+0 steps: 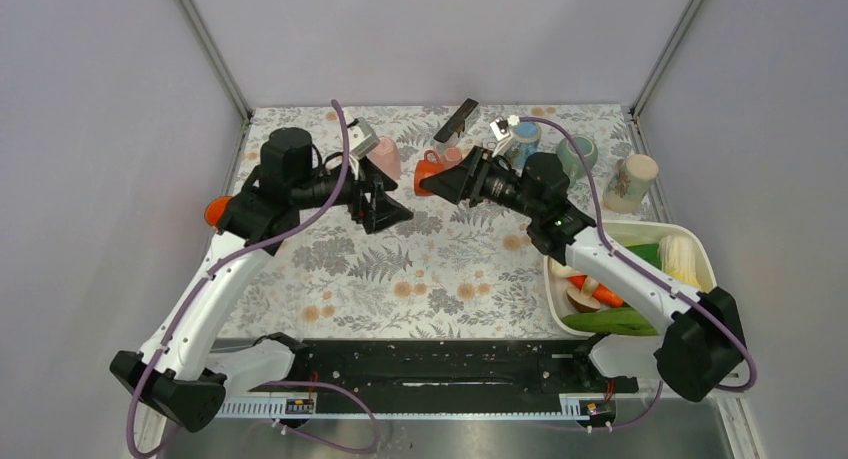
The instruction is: Turn the mug right side up
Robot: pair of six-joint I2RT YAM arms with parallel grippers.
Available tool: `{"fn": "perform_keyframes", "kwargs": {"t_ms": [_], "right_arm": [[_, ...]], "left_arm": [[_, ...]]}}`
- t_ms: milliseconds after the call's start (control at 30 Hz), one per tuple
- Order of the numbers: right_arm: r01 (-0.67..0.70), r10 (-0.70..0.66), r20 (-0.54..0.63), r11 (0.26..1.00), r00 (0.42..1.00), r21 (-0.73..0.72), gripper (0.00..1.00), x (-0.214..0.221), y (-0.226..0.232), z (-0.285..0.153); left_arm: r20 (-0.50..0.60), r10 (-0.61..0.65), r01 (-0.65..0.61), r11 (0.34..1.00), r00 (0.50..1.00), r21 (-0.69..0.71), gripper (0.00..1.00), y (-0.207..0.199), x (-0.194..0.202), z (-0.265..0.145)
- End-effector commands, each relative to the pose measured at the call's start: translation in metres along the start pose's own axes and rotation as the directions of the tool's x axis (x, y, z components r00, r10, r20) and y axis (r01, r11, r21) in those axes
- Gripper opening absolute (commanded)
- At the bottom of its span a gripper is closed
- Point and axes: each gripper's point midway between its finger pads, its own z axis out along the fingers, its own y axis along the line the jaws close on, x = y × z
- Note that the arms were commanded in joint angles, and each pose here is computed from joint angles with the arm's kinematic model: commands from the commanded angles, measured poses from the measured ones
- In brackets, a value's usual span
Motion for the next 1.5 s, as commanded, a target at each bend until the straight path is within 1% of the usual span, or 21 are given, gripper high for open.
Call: {"fn": "perform_keyframes", "kwargs": {"t_ms": [0,67,167,300,467,567,667,833,900,1000,1067,1233,1367,1467], "right_arm": [[0.044,0.007,0.230,0.976,0.973,-0.213,0.00,-0.052,0.086,-0.030],[0.042,0.013,0.231,0.972,0.973,-0.233,0.00,-0.053,0.094,-0.035],[0.049,0.005,0.222,0.970,0.975,-0.238,0.00,-0.051,0.103,-0.039],[0.052,0.001,0.232,0.974,0.973,-0.220,0.00,-0.052,0.103,-0.042],[0.056,0.000,0.246,0.974,0.969,-0.220,0.00,-0.054,0.106,-0.046],[0.051,0.004,0.253,0.977,0.967,-0.208,0.00,-0.054,0.103,-0.046],[0.042,0.012,0.245,0.976,0.969,-0.215,0.00,-0.050,0.103,-0.044],[0.029,0.023,0.228,0.975,0.973,-0.222,0.00,-0.046,0.102,-0.039],[0.027,0.026,0.225,0.973,0.974,-0.231,0.00,-0.045,0.105,-0.038],[0.026,0.028,0.214,0.969,0.977,-0.245,0.00,-0.043,0.109,-0.036],[0.021,0.032,0.206,0.969,0.978,-0.247,0.00,-0.042,0.109,-0.034],[0.002,0.050,0.189,0.963,0.981,-0.268,0.00,-0.039,0.111,-0.029],[-0.014,0.064,0.176,0.962,0.982,-0.272,0.00,-0.038,0.110,-0.023],[-0.006,0.055,0.191,0.969,0.980,-0.247,0.00,-0.039,0.106,-0.024]], "left_arm": [[0.080,0.146,-0.148,0.989,0.986,0.021,0.82,-0.020,-0.030,0.009],[0.071,0.174,-0.176,0.984,0.982,0.029,0.82,-0.023,-0.026,0.014],[0.093,0.205,-0.208,0.978,0.974,0.022,0.82,-0.024,-0.032,0.017],[0.134,0.241,-0.252,0.965,0.961,0.071,0.84,-0.039,-0.044,0.014],[0.138,0.297,-0.311,0.945,0.945,0.100,0.84,-0.047,-0.049,0.009],[0.157,0.324,-0.347,0.927,0.933,0.145,0.89,-0.057,-0.053,0.007],[0.158,0.340,-0.363,0.920,0.927,0.146,0.91,-0.056,-0.056,0.010],[0.150,0.359,-0.379,0.915,0.921,0.139,0.91,-0.054,-0.061,0.018],[0.150,0.367,-0.387,0.912,0.918,0.139,0.88,-0.055,-0.064,0.019],[0.153,0.364,-0.386,0.910,0.919,0.153,0.76,-0.059,-0.067,0.020],[0.157,0.362,-0.386,0.907,0.919,0.167,0.72,-0.062,-0.068,0.020],[0.158,0.337,-0.366,0.905,0.928,0.217,0.56,-0.070,-0.066,0.022],[0.173,0.326,-0.362,0.897,0.929,0.255,0.55,-0.079,-0.069,0.021],[0.174,0.376,-0.407,0.888,0.910,0.214,0.61,-0.077,-0.072,0.013]]}}
